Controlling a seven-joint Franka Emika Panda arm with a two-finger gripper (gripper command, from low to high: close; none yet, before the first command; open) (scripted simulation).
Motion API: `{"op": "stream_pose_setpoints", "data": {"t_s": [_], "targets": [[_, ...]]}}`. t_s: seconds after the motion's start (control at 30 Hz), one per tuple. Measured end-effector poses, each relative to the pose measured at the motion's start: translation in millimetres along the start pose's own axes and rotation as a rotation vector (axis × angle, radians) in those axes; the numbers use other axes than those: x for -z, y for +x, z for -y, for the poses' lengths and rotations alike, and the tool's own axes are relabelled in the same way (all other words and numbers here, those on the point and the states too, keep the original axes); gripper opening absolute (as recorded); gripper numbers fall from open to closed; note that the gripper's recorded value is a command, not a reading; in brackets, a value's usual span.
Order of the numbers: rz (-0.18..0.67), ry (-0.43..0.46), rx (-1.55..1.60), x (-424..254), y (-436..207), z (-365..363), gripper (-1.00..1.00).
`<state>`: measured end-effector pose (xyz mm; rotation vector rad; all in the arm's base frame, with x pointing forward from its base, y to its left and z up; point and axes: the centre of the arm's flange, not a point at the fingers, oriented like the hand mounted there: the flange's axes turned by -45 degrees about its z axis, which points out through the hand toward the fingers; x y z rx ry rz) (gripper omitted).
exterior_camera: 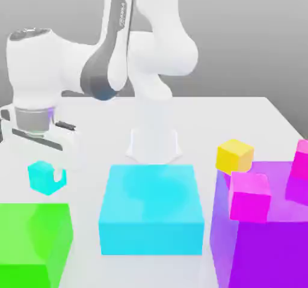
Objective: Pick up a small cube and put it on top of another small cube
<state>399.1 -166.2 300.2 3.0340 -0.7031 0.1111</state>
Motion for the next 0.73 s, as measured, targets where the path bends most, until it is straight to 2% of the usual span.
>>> {"op": "stream_pose_setpoints", "data": {"t_s": [0.13,0.27,0.47,0.6,0.63,0.73], "targets": [[-0.011,0.017,0.069,50,12,110,-1.00],[-0.015,0.034,0.132,96,-9,207,-1.00],[0.007,0.048,0.238,161,-90,332,-1.00],[0.067,0.028,0.321,139,-157,397,-1.00],[0.071,0.026,0.327,127,-163,402,1.00],[0.071,0.026,0.327,127,-163,402,1.00]]}}
